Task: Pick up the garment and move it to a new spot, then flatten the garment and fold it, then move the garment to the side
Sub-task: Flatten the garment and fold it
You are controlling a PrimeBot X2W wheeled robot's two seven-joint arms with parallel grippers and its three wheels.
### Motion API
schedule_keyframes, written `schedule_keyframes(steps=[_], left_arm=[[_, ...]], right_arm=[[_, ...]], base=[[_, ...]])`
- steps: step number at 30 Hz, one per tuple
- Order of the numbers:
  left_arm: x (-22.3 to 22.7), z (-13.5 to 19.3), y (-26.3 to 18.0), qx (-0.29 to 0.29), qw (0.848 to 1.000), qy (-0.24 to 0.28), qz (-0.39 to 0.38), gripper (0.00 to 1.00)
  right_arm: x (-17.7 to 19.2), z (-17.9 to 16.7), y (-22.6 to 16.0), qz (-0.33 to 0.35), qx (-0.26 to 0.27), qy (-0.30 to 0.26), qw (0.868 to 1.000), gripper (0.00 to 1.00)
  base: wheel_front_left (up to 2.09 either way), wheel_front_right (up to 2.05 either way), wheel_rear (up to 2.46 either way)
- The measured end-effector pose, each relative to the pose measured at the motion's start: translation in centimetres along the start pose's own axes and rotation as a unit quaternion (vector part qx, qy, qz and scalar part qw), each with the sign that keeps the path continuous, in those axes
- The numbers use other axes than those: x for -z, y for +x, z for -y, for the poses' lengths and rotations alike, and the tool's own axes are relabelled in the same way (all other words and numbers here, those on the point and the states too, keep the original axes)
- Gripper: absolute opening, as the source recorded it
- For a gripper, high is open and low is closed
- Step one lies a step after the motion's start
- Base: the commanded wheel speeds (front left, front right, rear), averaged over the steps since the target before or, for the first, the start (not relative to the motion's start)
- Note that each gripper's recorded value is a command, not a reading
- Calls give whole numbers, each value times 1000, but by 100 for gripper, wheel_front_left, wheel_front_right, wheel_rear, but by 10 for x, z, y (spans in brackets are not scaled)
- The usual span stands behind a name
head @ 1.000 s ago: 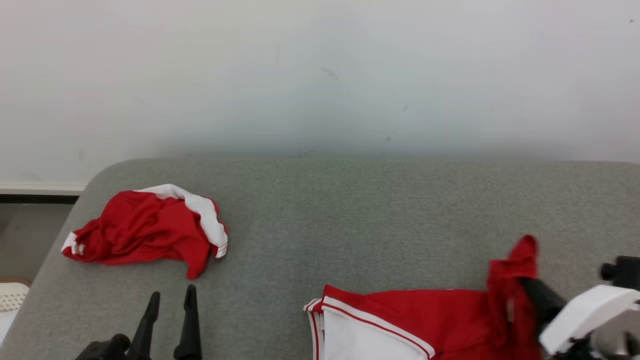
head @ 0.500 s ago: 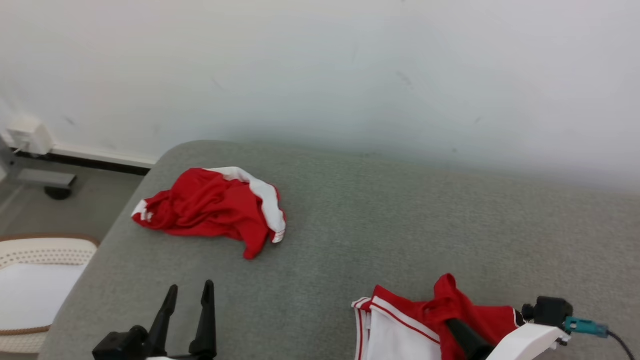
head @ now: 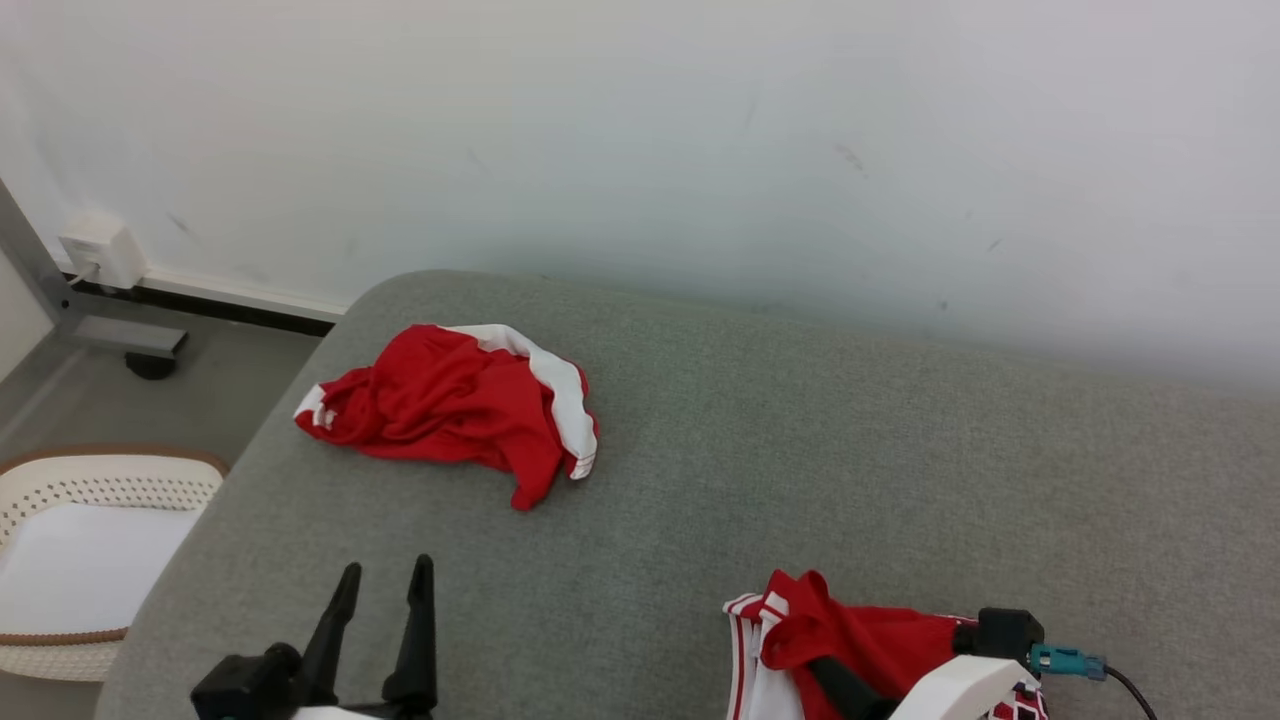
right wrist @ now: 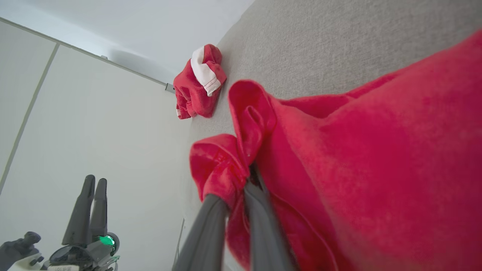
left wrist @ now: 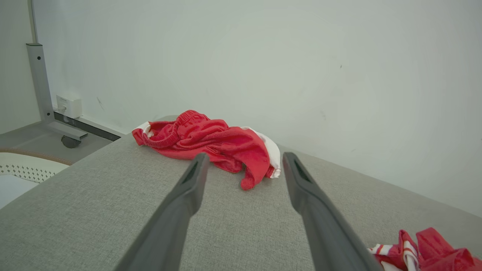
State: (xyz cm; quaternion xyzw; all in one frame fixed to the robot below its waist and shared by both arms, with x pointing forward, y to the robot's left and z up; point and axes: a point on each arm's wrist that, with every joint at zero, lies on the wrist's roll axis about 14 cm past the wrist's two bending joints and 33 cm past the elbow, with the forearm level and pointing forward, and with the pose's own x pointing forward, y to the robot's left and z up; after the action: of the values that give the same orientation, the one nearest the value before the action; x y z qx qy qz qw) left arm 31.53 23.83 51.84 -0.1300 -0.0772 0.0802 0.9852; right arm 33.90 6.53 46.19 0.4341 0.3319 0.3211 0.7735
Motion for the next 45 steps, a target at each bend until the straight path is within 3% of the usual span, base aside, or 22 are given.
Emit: schedule_keyframes(steps=[1,2,3,12,16,20,23,28,33,37,38,40,42,45], left_arm=[[0,1,1,1,1000,1,0,100],[0,1,2,3,1000,0,-1,100],[1,2,2,3,1000,0,-1,100],[6,10,8,18,1000,-2,-9,100],[8,18,13,27,1000,-7,-10,100],[10,29,18,42,999,-12,-13,100],[14,38,21,54,998,-16,-17,100],[18,54,28,75,997,-21,-22,100],[22,62,31,85,996,-23,-28,100],[23,64,31,87,995,-23,-29,100],[22,62,31,85,996,-22,-29,100],[20,59,31,81,996,-20,-26,100],[19,55,29,76,997,-18,-24,100],[18,49,26,69,997,-16,-23,100]], right_arm=[[1,2,2,0,4,2,1000,36],[3,3,4,-4,6,-1,1000,82],[5,2,6,-7,5,0,1000,100],[-5,-21,10,10,-25,3,1000,100],[-36,-39,-1,58,-58,9,997,100],[-82,-46,-29,132,-71,-48,988,100],[-115,-37,-58,188,-46,-133,972,100],[-151,1,-106,251,45,-282,925,100],[-152,31,-123,281,104,-311,902,100],[-139,46,-115,276,129,-314,899,100],[-133,48,-110,269,131,-319,899,71],[-124,49,-100,255,131,-328,900,0],[-110,49,-89,227,130,-354,898,0],[-80,49,-67,174,116,-363,908,0]], base=[[0,0,0],[0,0,0],[0,0,0],[0,0,0],[0,0,0],[0,0,0],[0,0,0],[0,0,0],[0,0,0],[0,0,0],[0,0,0],[0,0,0],[0,0,0],[0,0,0]])
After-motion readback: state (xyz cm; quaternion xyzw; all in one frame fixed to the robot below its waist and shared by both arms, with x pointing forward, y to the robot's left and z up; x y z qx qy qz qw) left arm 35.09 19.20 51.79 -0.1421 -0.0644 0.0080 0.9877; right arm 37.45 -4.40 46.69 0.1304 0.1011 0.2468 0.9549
